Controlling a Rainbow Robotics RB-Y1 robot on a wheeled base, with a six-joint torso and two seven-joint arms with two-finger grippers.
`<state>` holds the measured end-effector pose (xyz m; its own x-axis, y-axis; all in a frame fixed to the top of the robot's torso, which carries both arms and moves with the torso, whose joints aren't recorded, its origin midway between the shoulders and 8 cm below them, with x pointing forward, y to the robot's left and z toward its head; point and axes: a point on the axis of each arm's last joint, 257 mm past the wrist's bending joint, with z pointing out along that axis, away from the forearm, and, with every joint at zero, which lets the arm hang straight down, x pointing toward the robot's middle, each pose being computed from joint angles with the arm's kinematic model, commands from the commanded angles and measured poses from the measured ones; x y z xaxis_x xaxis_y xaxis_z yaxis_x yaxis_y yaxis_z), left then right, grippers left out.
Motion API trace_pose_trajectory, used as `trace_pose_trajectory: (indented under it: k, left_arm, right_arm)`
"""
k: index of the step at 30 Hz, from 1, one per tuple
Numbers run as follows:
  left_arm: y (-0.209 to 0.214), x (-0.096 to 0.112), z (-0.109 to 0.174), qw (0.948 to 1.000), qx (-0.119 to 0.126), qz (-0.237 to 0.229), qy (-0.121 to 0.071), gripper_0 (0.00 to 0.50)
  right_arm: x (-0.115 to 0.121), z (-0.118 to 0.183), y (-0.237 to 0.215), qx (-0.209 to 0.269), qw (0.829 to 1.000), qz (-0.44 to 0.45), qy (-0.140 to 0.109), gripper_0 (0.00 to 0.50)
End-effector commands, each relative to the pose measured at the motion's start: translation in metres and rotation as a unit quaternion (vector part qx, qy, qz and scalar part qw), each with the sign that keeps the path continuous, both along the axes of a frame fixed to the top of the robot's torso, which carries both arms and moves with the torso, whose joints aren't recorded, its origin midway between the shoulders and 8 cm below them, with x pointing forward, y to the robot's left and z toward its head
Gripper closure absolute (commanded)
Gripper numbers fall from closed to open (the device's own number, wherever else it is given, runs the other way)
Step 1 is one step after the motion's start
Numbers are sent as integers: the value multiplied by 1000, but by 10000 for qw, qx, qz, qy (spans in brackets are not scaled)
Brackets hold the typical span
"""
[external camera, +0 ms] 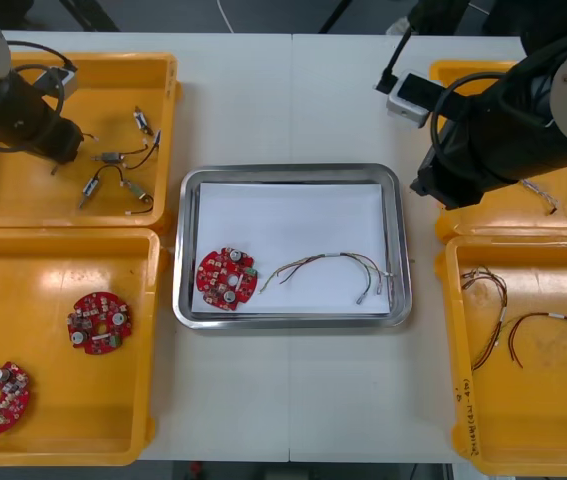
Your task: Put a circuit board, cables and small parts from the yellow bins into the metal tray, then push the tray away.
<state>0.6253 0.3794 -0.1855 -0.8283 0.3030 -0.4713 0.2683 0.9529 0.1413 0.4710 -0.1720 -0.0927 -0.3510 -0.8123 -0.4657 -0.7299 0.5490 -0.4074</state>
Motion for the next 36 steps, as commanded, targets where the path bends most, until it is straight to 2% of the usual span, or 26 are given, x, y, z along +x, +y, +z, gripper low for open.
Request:
trace_pose_trajectory:
  k: [1,6,13,17,20,28,36]
  left_arm:
    - [20,3,65,9991,164,-216,-316,499]
    - [23,-8,84,9993,255,-205,-202,500]
    - [-7,-18,108,9997,56,205,-117,500]
    - [-21,-26,115,9996,23,259,-47,500]
    - [-32,-35,119,9991,-11,412,-63,498]
    - [-66,-54,120,9988,-104,470,-112,499]
    - [-123,-70,118,9973,-391,580,-240,499]
  right_arm:
    - [1,13,-45,294,9972,-682,-127,0]
    - [3,17,-81,400,9917,-1210,-195,0]
    - [8,18,-128,413,9776,-2035,-333,0]
    - [11,16,-150,564,9683,-2420,-256,0]
    - [12,17,-164,741,9610,-2656,-215,0]
    - [17,20,-197,1022,9428,-3169,-143,0]
    - [15,5,-238,980,9249,-3669,183,0]
